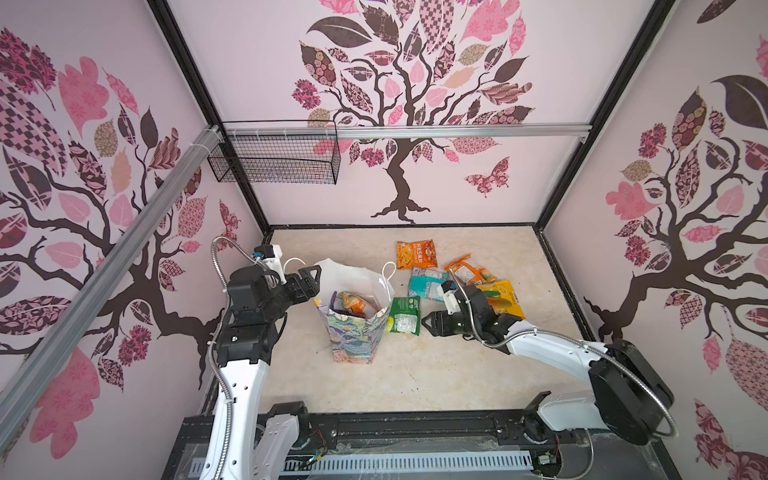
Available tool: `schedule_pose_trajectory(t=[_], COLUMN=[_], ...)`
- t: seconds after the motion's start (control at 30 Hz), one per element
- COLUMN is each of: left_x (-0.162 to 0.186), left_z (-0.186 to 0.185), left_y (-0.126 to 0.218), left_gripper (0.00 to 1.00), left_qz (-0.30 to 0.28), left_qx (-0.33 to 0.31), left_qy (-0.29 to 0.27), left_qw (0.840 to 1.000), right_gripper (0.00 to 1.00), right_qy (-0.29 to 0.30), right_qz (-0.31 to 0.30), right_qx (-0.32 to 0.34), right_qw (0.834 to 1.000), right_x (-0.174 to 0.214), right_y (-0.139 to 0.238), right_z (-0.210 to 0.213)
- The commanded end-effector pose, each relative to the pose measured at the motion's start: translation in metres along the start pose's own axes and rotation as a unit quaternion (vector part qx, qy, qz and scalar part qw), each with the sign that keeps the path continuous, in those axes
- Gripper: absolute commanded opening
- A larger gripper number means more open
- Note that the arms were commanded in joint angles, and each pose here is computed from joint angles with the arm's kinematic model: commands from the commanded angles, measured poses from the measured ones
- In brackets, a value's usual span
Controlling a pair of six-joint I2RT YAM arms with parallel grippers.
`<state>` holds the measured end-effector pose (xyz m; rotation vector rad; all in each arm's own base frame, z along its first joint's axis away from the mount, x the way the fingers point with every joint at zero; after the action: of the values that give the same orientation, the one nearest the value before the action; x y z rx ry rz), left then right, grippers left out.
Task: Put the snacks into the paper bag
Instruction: 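Draw the right gripper back toward the green Spring Tea packet, then lower the right gripper onto the green Spring Tea packet's near edge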
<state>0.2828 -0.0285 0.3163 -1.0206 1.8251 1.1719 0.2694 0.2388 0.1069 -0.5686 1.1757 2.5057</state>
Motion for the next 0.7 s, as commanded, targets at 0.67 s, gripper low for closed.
schedule_pose_trajectory(t=[0.67], left_x=[-0.002], left_z=[-0.004], left_y=[0.007], left_gripper=[0.8], left_qz=[-0.017], left_qx=[0.015], left_qy=[-0.006], left_qw=[1.0], right_gripper=[0.56], right_qy=[-0.019], right_qz=[0.044], right_qx=[-0.037], right_qw=[0.998], right_x=[0.014], right_y=[-0.052], right_z=[-0.007])
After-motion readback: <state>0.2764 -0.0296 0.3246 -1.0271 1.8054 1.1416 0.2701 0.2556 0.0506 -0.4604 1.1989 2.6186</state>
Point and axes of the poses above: each gripper's point midway between its finger pads, its own y axis back along the fingers, its own z axis along the line the jaws close on, x = y × z, the point moved 2 cm from there along y, back along the fingers, and after that the axes turned 9 degrees about -y, right-handed, at the moved point
